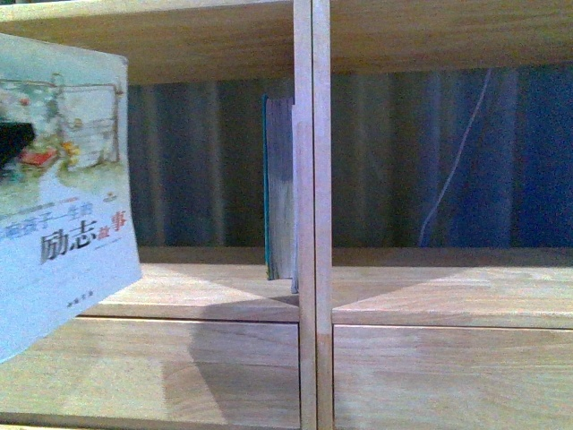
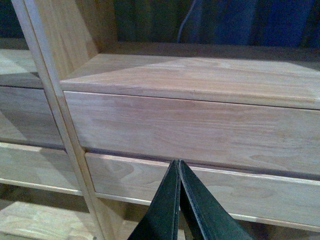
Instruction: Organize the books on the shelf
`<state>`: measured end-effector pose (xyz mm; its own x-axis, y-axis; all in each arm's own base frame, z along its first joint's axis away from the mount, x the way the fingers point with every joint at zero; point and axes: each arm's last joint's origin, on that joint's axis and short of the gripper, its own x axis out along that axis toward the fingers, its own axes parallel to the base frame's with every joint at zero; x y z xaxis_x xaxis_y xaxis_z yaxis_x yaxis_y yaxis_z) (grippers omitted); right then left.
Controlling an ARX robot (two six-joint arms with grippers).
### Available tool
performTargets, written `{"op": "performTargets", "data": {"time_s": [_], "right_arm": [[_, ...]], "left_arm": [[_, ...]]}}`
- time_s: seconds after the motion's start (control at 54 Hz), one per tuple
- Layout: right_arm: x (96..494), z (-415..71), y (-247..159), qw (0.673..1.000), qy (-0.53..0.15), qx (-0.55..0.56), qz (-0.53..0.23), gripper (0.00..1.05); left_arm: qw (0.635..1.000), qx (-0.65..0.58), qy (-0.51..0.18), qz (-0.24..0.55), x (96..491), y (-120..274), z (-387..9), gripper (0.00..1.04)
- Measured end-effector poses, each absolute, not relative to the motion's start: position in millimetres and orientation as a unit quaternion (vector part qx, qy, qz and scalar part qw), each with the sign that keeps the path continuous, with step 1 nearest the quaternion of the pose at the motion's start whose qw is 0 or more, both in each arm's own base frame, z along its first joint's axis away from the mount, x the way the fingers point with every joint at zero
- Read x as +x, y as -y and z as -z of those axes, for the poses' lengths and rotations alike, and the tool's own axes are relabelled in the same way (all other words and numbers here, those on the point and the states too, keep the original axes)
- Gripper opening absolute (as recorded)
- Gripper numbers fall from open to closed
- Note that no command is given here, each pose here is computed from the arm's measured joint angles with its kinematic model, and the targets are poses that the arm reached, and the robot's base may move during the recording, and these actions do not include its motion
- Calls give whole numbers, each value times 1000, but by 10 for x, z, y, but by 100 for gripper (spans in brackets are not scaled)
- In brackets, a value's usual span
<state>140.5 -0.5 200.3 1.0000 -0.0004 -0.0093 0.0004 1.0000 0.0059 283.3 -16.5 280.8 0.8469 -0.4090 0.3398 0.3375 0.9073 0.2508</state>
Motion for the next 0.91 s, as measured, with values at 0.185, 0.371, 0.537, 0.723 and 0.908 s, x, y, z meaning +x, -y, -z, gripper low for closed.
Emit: {"op": "performTargets", "data": {"time_s": [0.185,0.371,0.537,0.723,0.908], "right_arm": [[1329,-1911,4,1000,-3,3,0,3],[1268,-1848,4,1000,-2,3,0,3],[1224,-1808,3,1000,-2,3,0,3],[1178,-1757,3,1000,-3,3,0,3],[1145,-1708,3,1000,5,3,0,3]], "left_arm": [[955,117,187,200,3160,469,-2729,7],[953,141,187,192,3437,671,-2702,7],[953,157,193,173,3640,708,-2766,7],[951,169,205,161,3825,704,-2847,7],[953,173,200,149,4054,742,-2788,7]]}}
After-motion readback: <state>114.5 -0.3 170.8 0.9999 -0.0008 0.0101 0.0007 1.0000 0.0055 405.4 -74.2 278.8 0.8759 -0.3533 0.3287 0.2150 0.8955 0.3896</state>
